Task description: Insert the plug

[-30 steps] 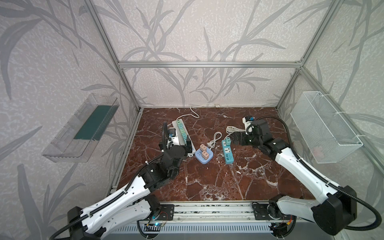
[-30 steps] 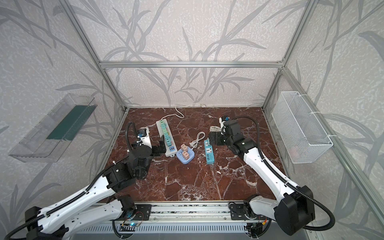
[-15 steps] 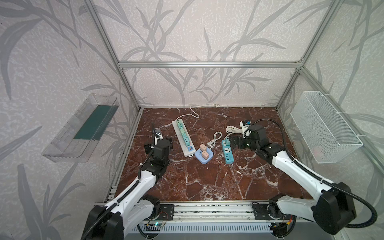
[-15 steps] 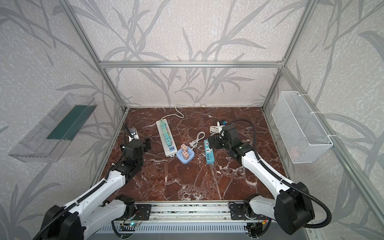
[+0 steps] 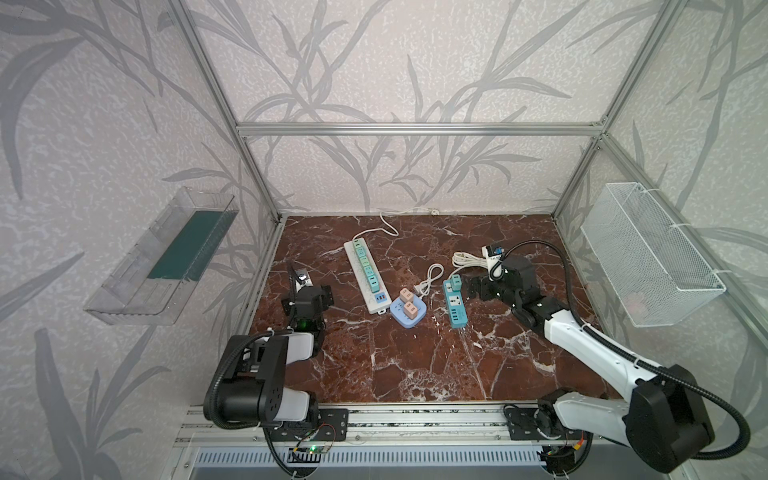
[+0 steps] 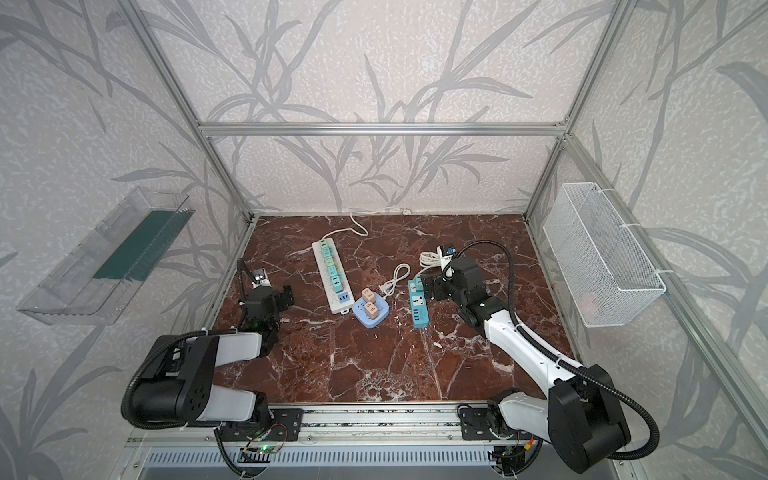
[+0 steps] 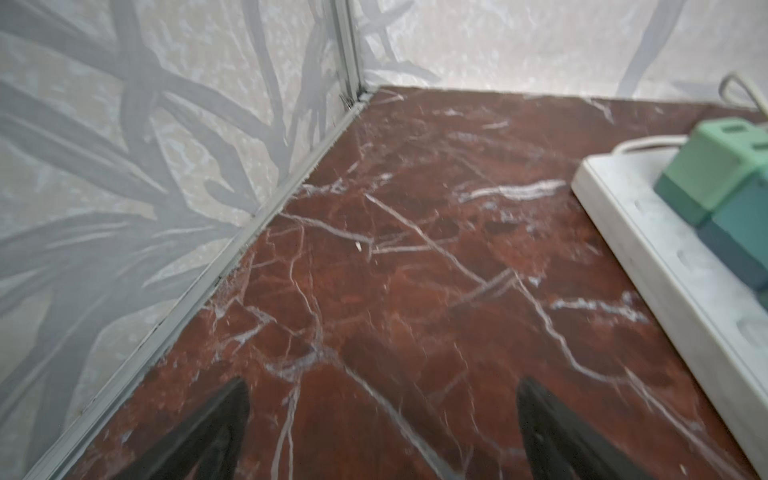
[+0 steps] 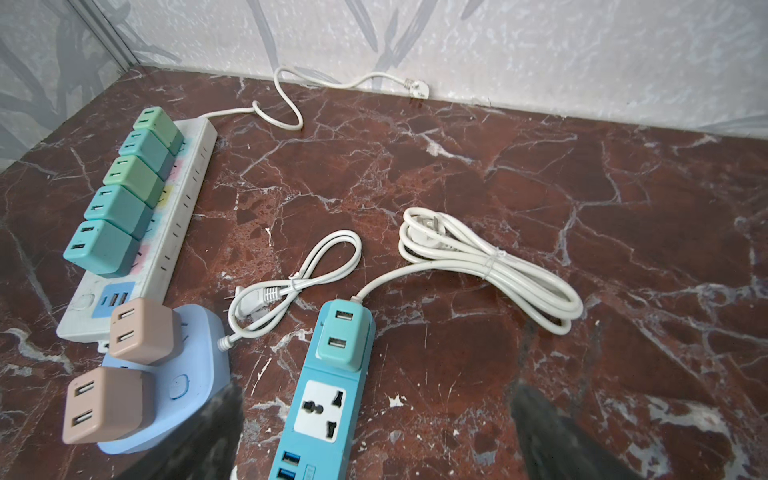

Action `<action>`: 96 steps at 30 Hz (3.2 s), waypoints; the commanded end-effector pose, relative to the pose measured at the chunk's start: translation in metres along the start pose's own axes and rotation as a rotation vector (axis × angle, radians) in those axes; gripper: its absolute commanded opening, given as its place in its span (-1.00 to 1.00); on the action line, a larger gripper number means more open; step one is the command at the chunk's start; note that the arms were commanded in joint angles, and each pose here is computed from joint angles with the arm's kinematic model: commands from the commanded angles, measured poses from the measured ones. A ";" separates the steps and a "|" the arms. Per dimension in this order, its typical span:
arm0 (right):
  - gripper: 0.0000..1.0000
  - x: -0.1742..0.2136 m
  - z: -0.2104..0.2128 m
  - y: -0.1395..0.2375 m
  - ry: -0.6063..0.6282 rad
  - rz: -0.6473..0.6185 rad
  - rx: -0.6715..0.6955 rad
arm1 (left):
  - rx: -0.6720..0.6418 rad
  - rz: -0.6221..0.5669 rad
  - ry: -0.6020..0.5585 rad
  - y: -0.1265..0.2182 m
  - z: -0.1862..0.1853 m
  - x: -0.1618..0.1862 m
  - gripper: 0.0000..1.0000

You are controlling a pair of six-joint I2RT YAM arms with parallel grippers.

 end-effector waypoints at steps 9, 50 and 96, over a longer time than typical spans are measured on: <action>0.98 -0.005 -0.054 0.025 0.110 -0.319 0.297 | 0.027 -0.055 0.038 -0.011 -0.003 -0.017 0.99; 0.98 0.045 -0.126 -0.040 0.004 -0.339 0.372 | 0.033 -0.097 0.025 -0.011 -0.006 -0.016 0.98; 0.98 0.045 -0.123 -0.042 0.025 -0.334 0.376 | 0.031 -0.099 0.022 -0.011 -0.006 -0.017 0.98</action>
Point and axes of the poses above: each gripper's point midway between its finger pads, its own y axis back along the fingers, its own z axis along the line the jaws close on, x = y × z, the point moved 7 cm from there along y, back along the fingers, and after that the axes turned 15 degrees about -y, right-handed, at the moved point
